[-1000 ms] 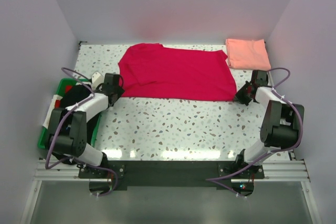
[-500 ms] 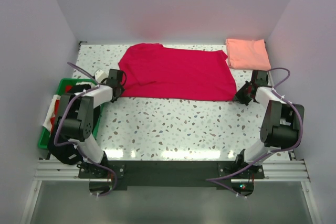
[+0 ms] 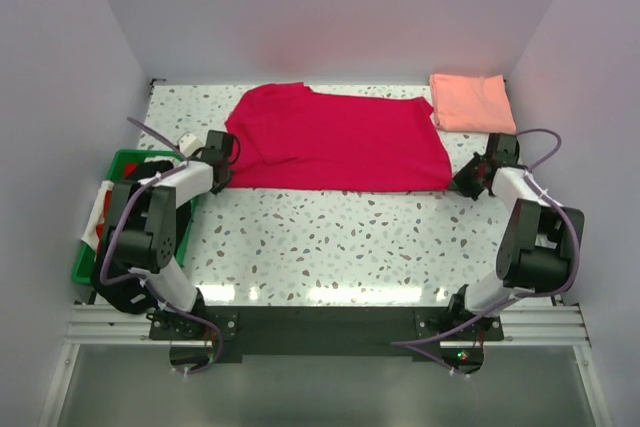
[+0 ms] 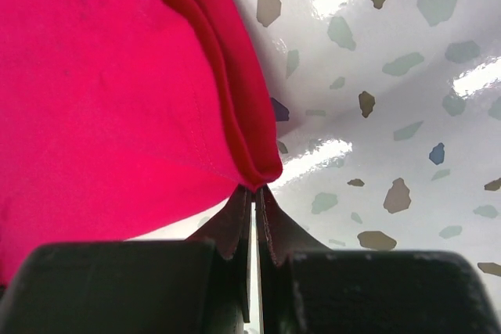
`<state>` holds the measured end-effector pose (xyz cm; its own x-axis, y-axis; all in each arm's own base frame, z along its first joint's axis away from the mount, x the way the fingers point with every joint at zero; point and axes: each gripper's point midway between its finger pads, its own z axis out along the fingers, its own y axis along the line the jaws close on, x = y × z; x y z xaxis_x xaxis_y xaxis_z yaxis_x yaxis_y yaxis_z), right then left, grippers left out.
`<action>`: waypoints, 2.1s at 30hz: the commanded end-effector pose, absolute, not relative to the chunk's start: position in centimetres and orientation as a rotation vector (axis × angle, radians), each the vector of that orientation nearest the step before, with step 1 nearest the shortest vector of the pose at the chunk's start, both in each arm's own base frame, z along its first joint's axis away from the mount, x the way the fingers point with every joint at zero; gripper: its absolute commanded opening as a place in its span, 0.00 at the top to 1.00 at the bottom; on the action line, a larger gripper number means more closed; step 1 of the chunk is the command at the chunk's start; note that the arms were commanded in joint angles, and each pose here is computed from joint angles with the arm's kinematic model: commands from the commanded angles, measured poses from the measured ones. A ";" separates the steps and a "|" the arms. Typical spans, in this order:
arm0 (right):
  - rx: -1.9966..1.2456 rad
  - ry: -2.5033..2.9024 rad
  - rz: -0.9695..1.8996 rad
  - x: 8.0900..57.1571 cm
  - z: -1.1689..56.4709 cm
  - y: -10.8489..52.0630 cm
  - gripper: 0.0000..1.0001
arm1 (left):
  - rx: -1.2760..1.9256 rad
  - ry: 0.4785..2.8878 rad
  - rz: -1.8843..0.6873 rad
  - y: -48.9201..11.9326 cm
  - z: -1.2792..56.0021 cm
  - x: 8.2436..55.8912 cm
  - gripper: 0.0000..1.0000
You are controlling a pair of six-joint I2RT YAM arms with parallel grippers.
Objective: Fold and stack the t-shirts
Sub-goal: Fold the tshirt
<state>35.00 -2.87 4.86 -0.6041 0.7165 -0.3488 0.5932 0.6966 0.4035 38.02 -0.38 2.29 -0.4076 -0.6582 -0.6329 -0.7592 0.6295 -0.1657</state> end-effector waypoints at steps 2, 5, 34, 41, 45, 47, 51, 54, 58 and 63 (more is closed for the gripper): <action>0.995 2.390 0.380 33.8 6.8 -3.1 1.00 | -1.110 2.107 0.205 0.9 5.9 36.2 1.00; 1.023 2.409 0.369 32.2 6.9 -3.3 1.00 | -1.121 2.112 0.206 1.2 6.0 33.6 1.00; 0.745 2.255 0.584 25.7 12.1 0.7 0.01 | -0.927 2.038 -0.284 -2.8 10.4 26.6 0.38; 0.321 2.275 0.465 29.5 15.5 10.8 0.12 | -0.695 2.078 -0.486 -6.8 14.2 30.1 0.40; 0.110 2.261 0.449 31.4 17.2 18.2 0.30 | -0.609 2.037 -0.503 -7.2 17.8 31.4 0.40; -0.015 2.238 0.449 31.4 17.7 22.5 0.39 | -0.573 2.007 -0.510 -7.3 20.0 32.0 0.39; -0.227 2.209 0.447 32.5 18.1 31.1 0.51 | -0.536 1.957 -0.465 -6.7 23.3 32.6 0.38; -0.380 2.194 0.404 32.4 16.6 36.9 0.56 | -0.535 1.923 -0.437 -6.1 24.9 32.7 0.36; -0.586 2.209 0.335 30.9 12.2 43.4 0.57 | -0.530 1.904 -0.437 -6.0 26.0 32.6 0.35; -0.686 2.160 0.269 31.1 10.5 47.1 0.57 | -0.531 1.882 -0.428 -5.7 27.1 32.7 0.34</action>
<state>29.17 46.03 8.26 -0.5839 -0.3696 -0.7229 -0.5659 0.8237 0.0360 32.46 -6.40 24.47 -0.3727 -0.5653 -0.7359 -0.1812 0.8221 -0.5397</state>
